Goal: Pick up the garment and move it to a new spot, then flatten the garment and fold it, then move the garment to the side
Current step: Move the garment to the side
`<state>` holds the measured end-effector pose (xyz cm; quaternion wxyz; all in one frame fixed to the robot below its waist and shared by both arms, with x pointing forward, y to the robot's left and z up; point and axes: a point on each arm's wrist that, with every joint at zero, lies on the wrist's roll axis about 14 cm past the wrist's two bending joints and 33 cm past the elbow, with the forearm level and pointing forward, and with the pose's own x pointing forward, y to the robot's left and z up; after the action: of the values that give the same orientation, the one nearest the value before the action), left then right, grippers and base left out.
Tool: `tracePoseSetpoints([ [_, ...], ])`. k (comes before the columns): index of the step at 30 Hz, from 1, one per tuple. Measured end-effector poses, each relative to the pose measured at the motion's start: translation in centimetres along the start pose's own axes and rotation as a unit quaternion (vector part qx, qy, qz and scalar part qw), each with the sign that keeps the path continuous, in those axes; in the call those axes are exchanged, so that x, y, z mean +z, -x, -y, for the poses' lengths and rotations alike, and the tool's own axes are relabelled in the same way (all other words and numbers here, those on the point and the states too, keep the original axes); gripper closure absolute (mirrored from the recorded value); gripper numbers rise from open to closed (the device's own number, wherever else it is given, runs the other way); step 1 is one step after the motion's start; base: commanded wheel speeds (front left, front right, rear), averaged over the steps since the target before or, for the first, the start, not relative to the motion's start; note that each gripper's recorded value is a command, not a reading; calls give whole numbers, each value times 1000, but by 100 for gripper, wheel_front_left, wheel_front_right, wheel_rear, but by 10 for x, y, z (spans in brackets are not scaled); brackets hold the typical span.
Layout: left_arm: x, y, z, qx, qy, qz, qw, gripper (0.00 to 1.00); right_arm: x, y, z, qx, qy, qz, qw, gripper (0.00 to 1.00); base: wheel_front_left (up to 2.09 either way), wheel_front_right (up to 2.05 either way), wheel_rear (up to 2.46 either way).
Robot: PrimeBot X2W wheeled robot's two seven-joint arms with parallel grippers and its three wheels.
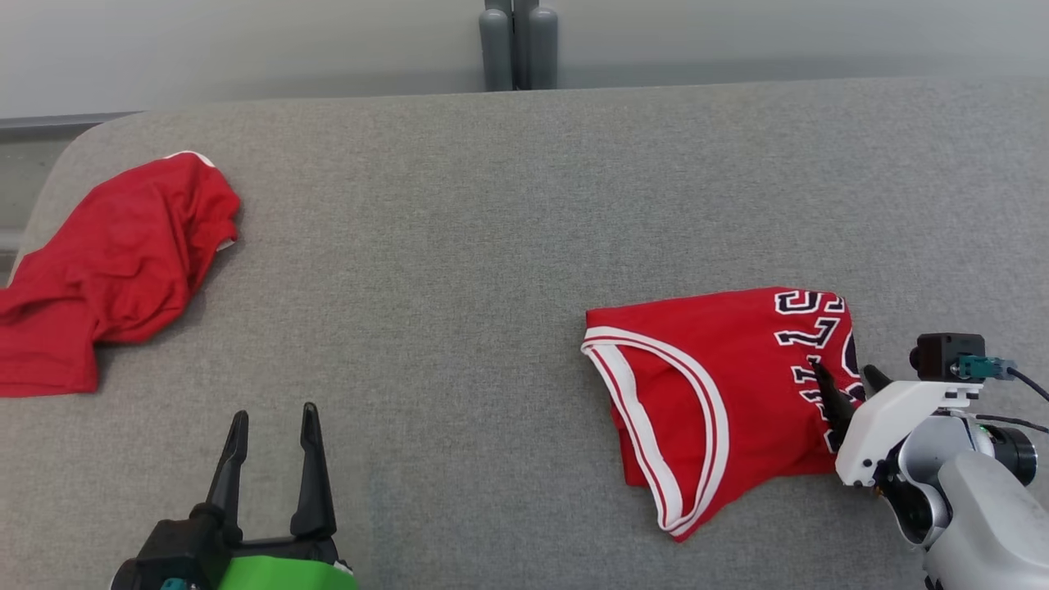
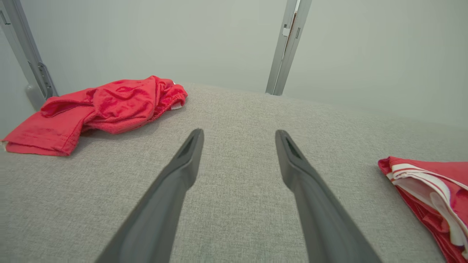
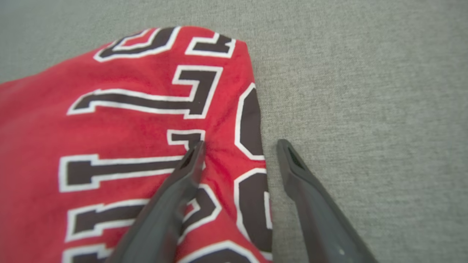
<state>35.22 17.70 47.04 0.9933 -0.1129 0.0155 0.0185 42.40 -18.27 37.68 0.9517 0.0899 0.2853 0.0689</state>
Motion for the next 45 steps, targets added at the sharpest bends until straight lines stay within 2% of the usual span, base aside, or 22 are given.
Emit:
tracePoseSetpoints([
  [3, -1, 3, -6, 9, -1, -3, 1000, 0, -3, -2, -1, 6, -5, -8, 1000, 0, 0, 0, 0],
  [4, -2, 3, -6, 9, -1, -4, 1000, 0, -4, -2, -1, 7, -6, -9, 1000, 7, 0, 0, 0],
  [5, -3, 3, -5, 7, -1, -5, 1000, 0, -3, -1, -1, 9, -7, -8, 1000, 58, 0, 0, 0],
  [6, -3, 2, -3, 5, -1, -5, 1000, 0, -3, 0, -1, 10, -11, -5, 1000, 100, 0, 0, 0],
  [10, -2, -4, 5, -7, 1, -3, 1000, 0, 0, 2, -7, 24, -42, 2, 999, 100, 0, 0, 0],
  [14, -4, -14, 14, -22, -3, -4, 1000, 0, 14, 5, 15, 7, -42, 21, 999, 100, 0, 0, 0],
  [19, -8, -44, 33, -56, -15, 0, 998, 0, 67, 10, 94, -74, -1, 72, 995, 100, 0, 0, 0],
  [25, -23, -85, 55, -95, -26, -1, 995, 0, 107, 15, 184, -178, 46, 79, 980, 100, 0, 0, 0],
  [31, -60, -100, 52, -95, -32, -37, 994, 0, 129, 28, 266, -283, 85, 71, 953, 100, 0, 0, 0],
  [36, -91, -93, 34, -73, -40, -81, 993, 0, 120, 30, 307, -344, 90, 43, 934, 100, 0, 0, 0],
  [37, -94, -92, 31, -69, -41, -85, 993, 0, 118, 31, 312, -353, 88, 44, 931, 95, 0, 0, 0],
  [38, -96, -91, 27, -62, -43, -89, 993, 0, 118, 30, 316, -362, 86, 45, 927, 64, 0, 0, 0],
  [39, -97, -91, 24, -56, -45, -89, 993, 0, 116, 28, 319, -366, 92, 40, 925, 0, 0, 0, 0],
  [43, -94, -91, 16, -42, -46, -85, 994, 0, 123, 16, 315, -362, 124, 63, 922, 0, 0, 0, 0],
  [45, -90, -91, 17, -40, -47, -81, 995, 0, 134, 6, 303, -348, 108, 101, 926, 0, 0, 0, 0],
])
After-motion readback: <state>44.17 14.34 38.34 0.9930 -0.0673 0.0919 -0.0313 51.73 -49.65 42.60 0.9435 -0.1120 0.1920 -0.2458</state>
